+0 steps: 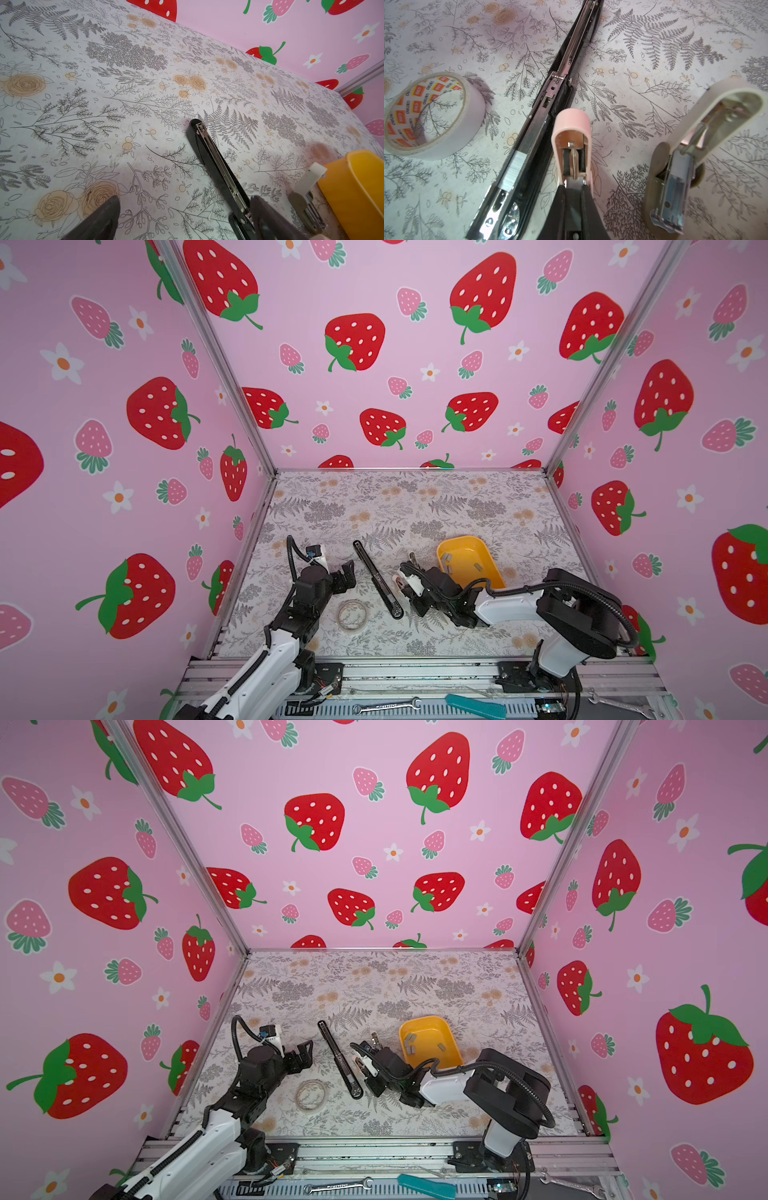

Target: Load the staples into the stapler

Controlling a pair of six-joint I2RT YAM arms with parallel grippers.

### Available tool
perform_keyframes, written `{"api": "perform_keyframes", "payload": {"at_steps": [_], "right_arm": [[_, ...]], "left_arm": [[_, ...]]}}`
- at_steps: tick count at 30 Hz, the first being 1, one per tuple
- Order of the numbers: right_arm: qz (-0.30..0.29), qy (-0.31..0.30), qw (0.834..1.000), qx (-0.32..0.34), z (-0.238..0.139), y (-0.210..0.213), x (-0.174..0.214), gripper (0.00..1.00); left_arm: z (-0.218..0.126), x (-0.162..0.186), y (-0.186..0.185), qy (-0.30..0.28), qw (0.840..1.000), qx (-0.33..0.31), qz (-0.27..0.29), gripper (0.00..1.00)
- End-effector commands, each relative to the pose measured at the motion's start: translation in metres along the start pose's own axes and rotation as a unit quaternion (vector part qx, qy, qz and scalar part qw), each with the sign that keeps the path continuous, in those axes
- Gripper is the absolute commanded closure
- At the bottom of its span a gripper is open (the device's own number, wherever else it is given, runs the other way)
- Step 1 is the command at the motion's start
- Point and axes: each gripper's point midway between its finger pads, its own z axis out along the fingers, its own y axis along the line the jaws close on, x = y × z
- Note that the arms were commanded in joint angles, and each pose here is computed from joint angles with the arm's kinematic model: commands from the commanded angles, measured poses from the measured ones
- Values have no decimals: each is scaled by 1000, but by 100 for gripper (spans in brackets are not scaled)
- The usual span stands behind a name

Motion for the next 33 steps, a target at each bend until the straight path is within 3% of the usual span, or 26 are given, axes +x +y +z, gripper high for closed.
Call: {"api": "perform_keyframes", "payload": {"at_steps": [1,10,33], "right_arm": [[-6,17,1000,9,0,-3,10,98],[-15,-10,1000,-3,-13,2,-10,98],[-13,17,1000,2,1,0,9,98]], "left_arm": [[-2,-10,-2,-15,1000,-2,-4,1],[-2,-11,-2,-16,1000,-3,-5,1],[-2,-10,-2,-15,1000,-2,-4,1]]}}
